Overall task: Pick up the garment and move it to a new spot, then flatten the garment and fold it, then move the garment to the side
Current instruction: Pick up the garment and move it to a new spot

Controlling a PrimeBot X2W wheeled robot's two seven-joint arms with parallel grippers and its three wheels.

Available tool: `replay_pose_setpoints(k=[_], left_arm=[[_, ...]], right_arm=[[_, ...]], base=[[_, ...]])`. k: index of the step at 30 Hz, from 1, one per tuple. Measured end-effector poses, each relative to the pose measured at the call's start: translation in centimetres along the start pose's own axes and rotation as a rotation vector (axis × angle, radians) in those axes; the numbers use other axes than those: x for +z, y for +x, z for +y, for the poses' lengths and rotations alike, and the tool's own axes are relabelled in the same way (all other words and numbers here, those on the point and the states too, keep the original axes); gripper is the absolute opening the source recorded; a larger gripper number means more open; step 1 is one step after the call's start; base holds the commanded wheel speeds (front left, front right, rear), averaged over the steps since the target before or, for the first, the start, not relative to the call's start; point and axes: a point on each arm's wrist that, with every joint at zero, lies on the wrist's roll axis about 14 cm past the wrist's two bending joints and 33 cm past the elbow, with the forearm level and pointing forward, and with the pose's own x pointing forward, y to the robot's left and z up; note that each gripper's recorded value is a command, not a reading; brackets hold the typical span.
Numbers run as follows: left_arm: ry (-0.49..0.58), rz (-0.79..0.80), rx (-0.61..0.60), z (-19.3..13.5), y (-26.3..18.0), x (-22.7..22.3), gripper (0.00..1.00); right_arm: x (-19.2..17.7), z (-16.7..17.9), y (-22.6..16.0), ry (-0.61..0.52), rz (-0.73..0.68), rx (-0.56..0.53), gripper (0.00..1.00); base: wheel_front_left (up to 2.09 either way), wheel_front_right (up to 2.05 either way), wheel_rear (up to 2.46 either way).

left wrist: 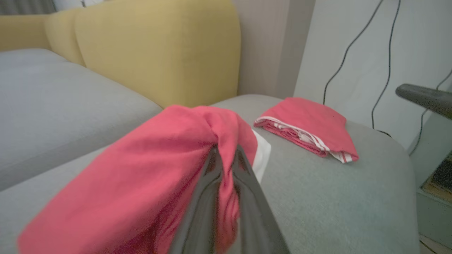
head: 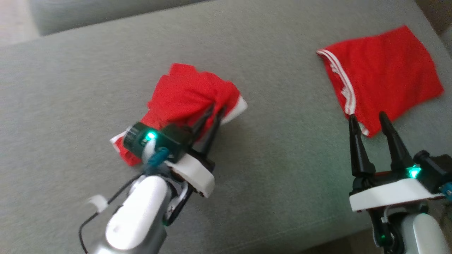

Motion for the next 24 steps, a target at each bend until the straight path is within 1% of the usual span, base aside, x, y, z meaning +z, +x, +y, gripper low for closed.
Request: replay_pose_setpoints(k=[5, 6, 7, 8, 11, 14, 16, 20, 24], left_arm=[[-0.045, 0.120, -0.109, -2.9, 1.0, -4.8, 0.00], [-0.052, 0.131, -0.126, -3.4, 1.0, -5.4, 0.30], [-0.062, 0.141, -0.133, -3.7, 1.0, -5.9, 0.71], [-0.080, 0.141, -0.137, -3.8, 1.0, -6.0, 1.00], [-0.099, 0.103, -0.117, -3.5, 0.9, -5.2, 1.00], [-0.089, 0.059, -0.090, -2.8, 0.5, -3.8, 1.00], [-0.080, 0.020, -0.047, -1.9, 0.2, -2.5, 1.00], [-0.062, -0.030, 0.108, 1.5, -1.6, -0.6, 1.00], [-0.018, -0.054, 0.295, 6.3, -4.7, 0.6, 1.00]], right_arm=[[-1.5, -1.8, -0.7, 0.004, 0.040, -0.061, 1.00], [-1.8, -2.0, -0.8, 0.003, 0.048, -0.069, 1.00], [-2.0, -2.2, -0.9, 0.003, 0.054, -0.075, 1.00], [-2.1, -2.2, -1.0, 0.003, 0.057, -0.078, 1.00], [-2.0, -1.9, -0.8, 0.004, 0.050, -0.065, 1.00], [-1.9, -1.2, -0.5, 0.000, 0.044, -0.040, 1.00], [-1.7, -0.6, -0.2, -0.002, 0.037, -0.021, 1.00], [-1.4, 0.6, 0.5, -0.010, 0.034, 0.022, 1.00], [-1.1, 2.5, 1.1, -0.016, 0.030, 0.081, 1.00]], base=[[0.00, 0.00, 0.00], [0.00, 0.00, 0.00], [0.00, 0.00, 0.00], [0.00, 0.00, 0.00], [0.00, 0.00, 0.00], [0.00, 0.00, 0.00], [0.00, 0.00, 0.00], [0.00, 0.00, 0.00], [0.00, 0.00, 0.00]])
